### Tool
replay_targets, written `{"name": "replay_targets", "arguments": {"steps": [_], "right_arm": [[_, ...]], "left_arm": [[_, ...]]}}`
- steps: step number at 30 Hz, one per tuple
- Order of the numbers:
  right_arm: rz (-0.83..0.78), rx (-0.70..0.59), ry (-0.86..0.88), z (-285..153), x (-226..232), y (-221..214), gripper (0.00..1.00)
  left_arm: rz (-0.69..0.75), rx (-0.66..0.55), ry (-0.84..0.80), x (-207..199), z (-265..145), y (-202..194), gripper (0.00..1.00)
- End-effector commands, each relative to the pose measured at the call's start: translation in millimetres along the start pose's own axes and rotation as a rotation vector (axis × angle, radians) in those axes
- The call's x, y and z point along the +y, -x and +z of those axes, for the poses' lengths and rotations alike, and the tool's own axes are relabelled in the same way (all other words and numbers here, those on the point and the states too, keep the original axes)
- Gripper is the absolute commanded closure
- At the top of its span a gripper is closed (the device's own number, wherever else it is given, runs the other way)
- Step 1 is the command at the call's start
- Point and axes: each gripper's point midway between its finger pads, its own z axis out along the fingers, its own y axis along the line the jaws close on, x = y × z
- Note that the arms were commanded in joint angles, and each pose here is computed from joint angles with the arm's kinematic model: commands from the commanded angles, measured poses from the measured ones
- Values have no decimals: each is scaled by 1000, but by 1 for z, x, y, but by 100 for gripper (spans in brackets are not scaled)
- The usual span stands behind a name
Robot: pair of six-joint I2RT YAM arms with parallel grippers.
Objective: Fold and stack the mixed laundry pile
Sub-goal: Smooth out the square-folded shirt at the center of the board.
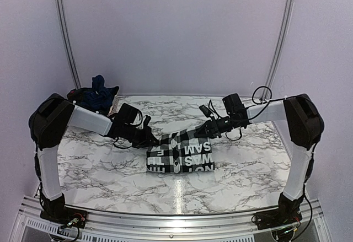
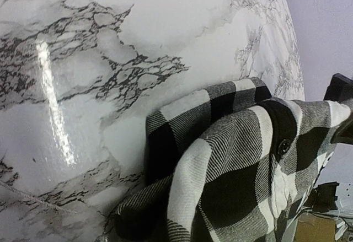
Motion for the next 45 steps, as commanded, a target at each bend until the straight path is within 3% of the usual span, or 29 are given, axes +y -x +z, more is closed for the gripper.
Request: {"name": "replay_targets", "arguments": {"steps": [1,11,13,17,21,23,26,28,35,39,45], "right_arm": [[88,-16,37,-5,-32,-2,95],[185,7,-139,-10,-102,-20,95],[177,5,-154,-13,-99,-16,87],[79,-61,-181,-37,-62,26,60],[2,-161,-285,-79,-32,58,26],[-16,-199,-332,-98,-24,63,15],[-61,-237,-344,-115,-4,66,9],[-78,-253,-245,-111,19,68,10],[-68,-123,57,-30,66,55,14],[-33,-68,128,10,51,44,14],[128,-89,111,21,-36,35,16]], "left_arm": [[57,5,8,-10,-8,11,100],[3,87,114,30,11,0,100],[4,80,120,29,9,2,97],[45,1,141,16,-14,24,65],[101,-131,172,-7,-65,55,20],[141,-177,178,-19,-86,63,2],[191,-197,122,-46,-104,63,1],[215,-184,62,-68,-104,57,1],[216,-143,-166,-126,-55,53,1],[130,-119,-214,-112,-19,54,1],[31,-76,-118,-47,31,57,1]]}}
